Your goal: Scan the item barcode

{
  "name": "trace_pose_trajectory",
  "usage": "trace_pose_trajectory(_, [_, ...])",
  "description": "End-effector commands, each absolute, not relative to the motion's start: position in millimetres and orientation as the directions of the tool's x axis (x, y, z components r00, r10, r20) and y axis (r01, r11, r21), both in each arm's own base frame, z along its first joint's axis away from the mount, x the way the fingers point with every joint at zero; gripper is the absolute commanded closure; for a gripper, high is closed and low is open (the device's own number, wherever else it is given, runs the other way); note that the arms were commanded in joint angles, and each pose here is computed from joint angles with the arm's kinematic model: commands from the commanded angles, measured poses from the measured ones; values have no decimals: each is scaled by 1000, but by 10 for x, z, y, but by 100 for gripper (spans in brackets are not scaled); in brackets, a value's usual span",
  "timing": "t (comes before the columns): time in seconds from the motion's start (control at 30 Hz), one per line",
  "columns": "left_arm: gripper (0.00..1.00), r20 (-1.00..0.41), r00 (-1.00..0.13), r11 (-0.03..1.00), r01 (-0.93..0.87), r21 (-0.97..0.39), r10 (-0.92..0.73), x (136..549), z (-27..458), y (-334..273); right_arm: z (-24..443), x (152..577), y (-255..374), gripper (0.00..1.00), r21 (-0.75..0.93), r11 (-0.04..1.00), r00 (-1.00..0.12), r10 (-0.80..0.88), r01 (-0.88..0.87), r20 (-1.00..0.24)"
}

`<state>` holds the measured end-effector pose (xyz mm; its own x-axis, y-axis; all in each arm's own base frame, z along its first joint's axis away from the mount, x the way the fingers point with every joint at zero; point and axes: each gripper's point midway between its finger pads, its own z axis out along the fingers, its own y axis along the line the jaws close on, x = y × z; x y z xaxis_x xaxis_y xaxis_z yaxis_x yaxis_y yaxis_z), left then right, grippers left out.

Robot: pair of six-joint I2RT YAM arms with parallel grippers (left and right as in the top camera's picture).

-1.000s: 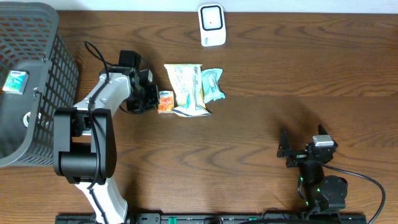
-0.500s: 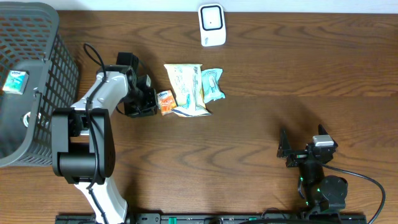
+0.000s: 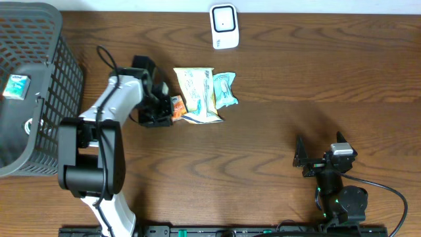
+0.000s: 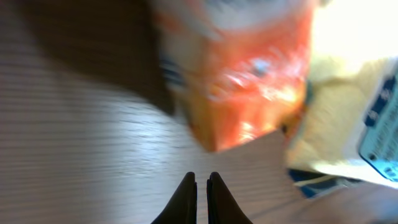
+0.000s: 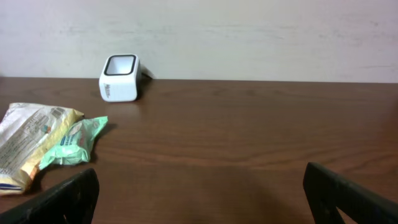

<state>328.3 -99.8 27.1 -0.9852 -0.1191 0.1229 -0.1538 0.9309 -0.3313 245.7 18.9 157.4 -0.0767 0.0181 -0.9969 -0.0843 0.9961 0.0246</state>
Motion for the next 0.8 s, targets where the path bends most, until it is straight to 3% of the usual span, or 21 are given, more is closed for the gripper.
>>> trace_pose_trajectory(0.0, [92, 128, -988, 929, -127, -348, -87, 3190, 278, -1169, 1566, 2454, 194, 1, 38, 996, -78, 32, -85, -996])
trace_pose_trajectory(0.37, [93, 102, -987, 953, -146, -264, -123, 3259, 164, -1088, 1566, 2454, 194, 1, 38, 996, -78, 32, -85, -996])
trace_pose_trajectory(0.57, [92, 45, -991, 955, -131, -266, -124, 3405, 117, -1087, 1566, 2454, 194, 1, 38, 996, -78, 32, -85, -996])
trace_pose_trajectory(0.77, [92, -47, -990, 979, -123, -162, -132, 3578, 81, -897, 1566, 2454, 195, 1, 38, 996, -78, 32, -85, -996])
